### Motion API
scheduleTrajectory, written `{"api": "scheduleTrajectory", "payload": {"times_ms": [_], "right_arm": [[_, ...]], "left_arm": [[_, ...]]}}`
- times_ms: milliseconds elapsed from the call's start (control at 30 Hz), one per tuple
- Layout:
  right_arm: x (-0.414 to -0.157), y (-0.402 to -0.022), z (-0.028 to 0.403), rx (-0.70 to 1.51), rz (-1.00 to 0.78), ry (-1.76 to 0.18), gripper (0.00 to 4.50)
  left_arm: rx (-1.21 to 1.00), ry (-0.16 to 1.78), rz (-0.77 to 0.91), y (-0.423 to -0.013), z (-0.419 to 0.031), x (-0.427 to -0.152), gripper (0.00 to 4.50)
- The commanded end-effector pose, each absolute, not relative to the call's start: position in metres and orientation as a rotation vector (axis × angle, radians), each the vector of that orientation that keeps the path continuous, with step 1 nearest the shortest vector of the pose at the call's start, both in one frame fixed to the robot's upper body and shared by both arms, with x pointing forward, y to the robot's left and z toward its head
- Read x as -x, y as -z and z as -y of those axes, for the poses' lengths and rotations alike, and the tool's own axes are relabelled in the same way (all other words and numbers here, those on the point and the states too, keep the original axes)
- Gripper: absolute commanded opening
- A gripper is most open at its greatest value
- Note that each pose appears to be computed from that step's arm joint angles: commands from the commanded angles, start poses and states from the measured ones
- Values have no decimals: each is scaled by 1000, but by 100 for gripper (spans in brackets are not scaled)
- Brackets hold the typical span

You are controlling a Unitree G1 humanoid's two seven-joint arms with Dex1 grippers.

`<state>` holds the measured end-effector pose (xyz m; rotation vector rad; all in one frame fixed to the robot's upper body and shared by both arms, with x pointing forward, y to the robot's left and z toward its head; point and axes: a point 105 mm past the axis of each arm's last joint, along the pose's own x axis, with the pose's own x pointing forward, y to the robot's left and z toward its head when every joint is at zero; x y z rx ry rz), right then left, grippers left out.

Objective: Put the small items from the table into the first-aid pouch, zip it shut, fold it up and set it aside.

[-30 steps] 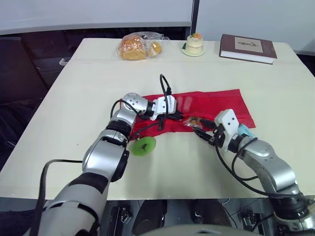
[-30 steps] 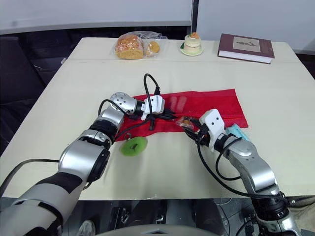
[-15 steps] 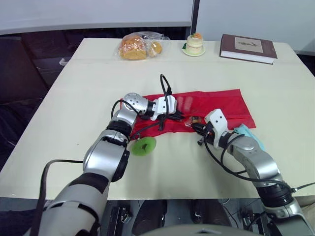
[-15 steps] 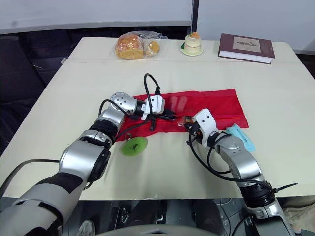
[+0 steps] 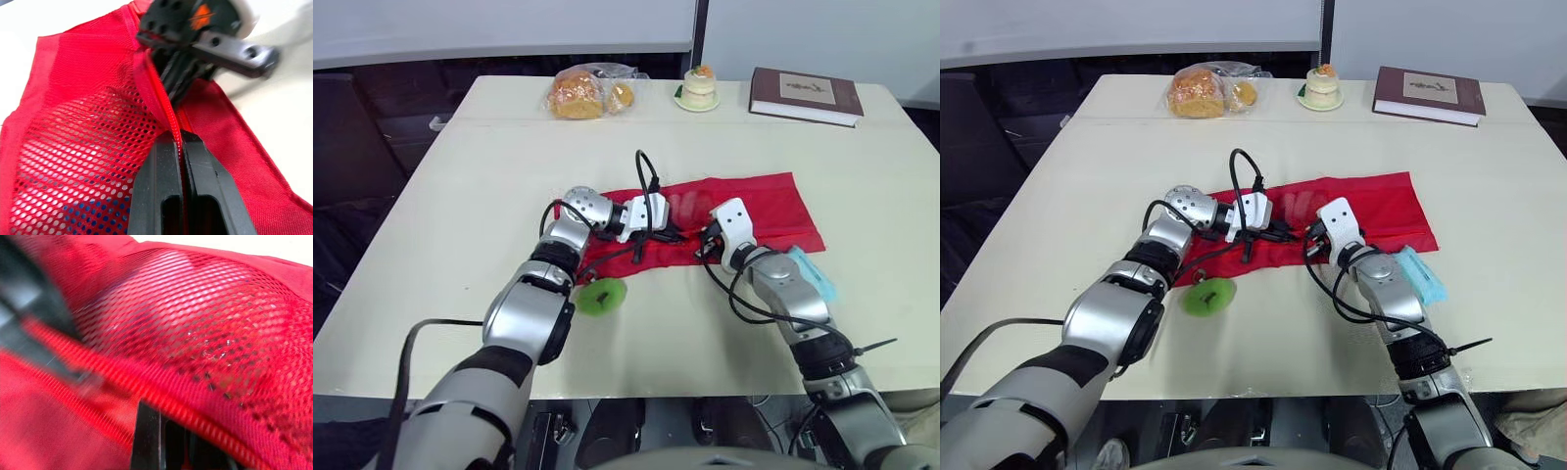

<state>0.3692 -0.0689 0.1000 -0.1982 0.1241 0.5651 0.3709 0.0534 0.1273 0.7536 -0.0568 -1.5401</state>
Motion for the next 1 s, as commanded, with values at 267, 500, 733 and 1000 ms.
{"api": "scheduleTrajectory", "payload": {"times_ms": [267, 500, 733, 1000], "right_arm": [[-340, -127, 77, 196, -29, -673, 7], [-285, -150, 100, 201, 32, -804, 7], [-239, -171, 164, 207, 60, -737, 7], [-198, -190, 215, 223, 41, -650, 361]], "left_arm": [[-781, 1519, 93, -136, -56, -374, 0], [-796, 1453, 83, -141, -67, -382, 0], [-783, 1397, 49, -140, -86, -386, 0], [-766, 1347, 10, -140, -110, -388, 0]]}}
